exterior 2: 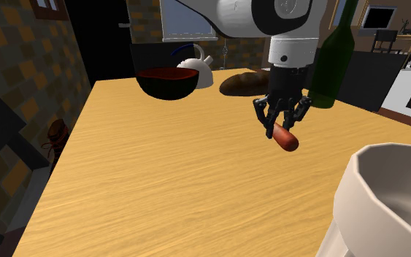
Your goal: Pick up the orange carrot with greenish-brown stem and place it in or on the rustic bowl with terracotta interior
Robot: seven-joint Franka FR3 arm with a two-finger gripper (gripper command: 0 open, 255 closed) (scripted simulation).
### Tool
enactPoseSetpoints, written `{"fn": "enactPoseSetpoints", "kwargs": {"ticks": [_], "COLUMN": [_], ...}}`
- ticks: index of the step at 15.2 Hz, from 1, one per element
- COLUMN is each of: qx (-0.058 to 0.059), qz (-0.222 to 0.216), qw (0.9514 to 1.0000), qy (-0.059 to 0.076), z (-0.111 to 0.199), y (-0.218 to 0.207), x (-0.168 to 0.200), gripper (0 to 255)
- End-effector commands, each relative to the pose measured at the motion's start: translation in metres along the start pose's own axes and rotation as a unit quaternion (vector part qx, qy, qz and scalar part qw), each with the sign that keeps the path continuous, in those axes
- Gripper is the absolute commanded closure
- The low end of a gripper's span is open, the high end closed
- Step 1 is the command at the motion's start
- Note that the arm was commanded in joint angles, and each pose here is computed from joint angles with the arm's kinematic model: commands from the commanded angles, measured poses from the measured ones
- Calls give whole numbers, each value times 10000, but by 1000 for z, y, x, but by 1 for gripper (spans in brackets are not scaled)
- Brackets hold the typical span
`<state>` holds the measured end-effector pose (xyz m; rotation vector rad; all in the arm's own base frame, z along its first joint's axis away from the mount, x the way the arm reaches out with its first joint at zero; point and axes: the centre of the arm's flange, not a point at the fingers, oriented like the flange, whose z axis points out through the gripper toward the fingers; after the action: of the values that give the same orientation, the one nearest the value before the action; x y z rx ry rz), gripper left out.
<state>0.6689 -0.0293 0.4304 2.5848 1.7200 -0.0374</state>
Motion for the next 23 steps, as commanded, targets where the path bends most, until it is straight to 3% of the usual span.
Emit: {"fn": "enactPoseSetpoints", "kwargs": {"ticks": [1,6,23], "qx": [-1,-1,-1], "qz": [0,0,0], "qw": [10000,10000,10000], "qy": [0,0,0], "z": [0,0,-90], "y": [0,0,2], "x": [0,0,-4], "gripper": [255,255,255]}}
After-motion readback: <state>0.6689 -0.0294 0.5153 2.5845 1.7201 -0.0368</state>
